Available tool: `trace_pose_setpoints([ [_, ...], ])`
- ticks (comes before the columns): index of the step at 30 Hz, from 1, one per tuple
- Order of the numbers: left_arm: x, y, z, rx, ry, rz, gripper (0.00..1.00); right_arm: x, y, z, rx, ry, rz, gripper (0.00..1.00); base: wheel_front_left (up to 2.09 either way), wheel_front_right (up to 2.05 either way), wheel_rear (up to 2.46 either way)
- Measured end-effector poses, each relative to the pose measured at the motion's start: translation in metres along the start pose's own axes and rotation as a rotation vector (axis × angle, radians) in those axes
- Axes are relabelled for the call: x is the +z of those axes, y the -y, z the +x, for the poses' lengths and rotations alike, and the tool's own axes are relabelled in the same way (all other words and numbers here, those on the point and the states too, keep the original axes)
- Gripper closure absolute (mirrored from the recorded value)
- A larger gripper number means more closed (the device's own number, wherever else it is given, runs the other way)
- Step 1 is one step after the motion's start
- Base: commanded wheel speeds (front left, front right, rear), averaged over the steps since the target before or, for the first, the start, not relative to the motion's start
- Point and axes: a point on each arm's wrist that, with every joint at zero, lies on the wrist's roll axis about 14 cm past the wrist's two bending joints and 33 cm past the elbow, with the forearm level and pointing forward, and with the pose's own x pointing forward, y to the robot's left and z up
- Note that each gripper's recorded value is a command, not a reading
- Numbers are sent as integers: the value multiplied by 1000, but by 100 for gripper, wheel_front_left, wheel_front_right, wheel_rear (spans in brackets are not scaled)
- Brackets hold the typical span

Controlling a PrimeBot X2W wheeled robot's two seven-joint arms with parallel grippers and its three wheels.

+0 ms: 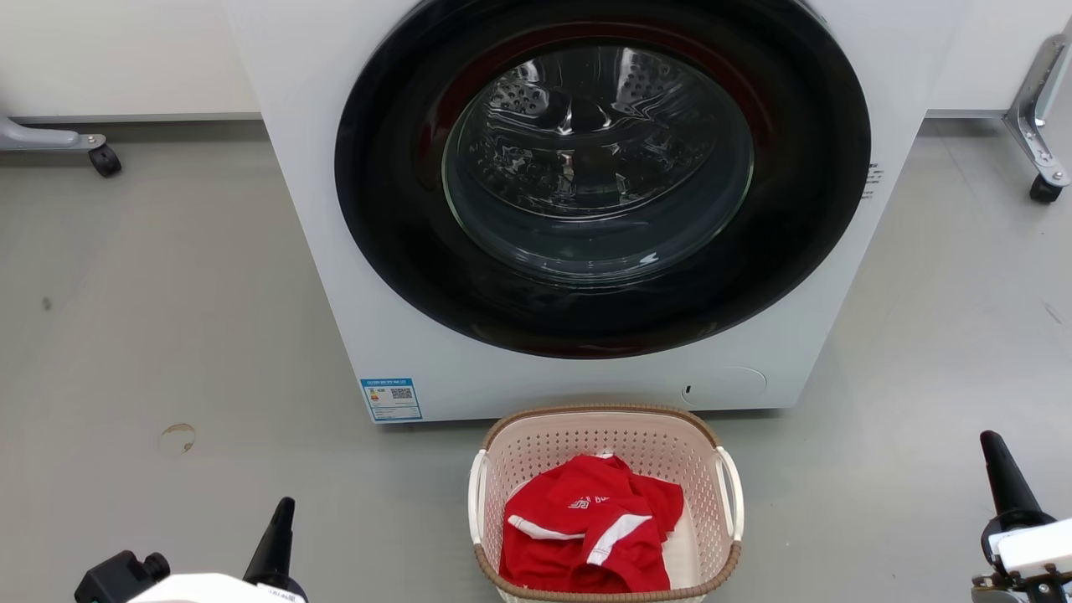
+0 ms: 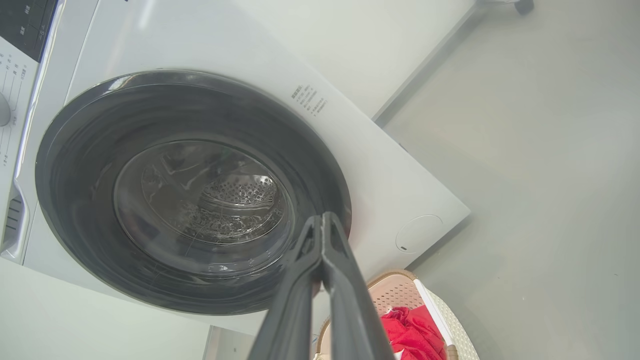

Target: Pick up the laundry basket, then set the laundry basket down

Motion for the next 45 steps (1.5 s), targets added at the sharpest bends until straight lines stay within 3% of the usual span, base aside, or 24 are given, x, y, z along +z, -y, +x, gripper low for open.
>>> trace_pose_setpoints([
  [45,27,19,23,-131,99,-514,100,36,2,7,8,97,404,100,0,0,0],
])
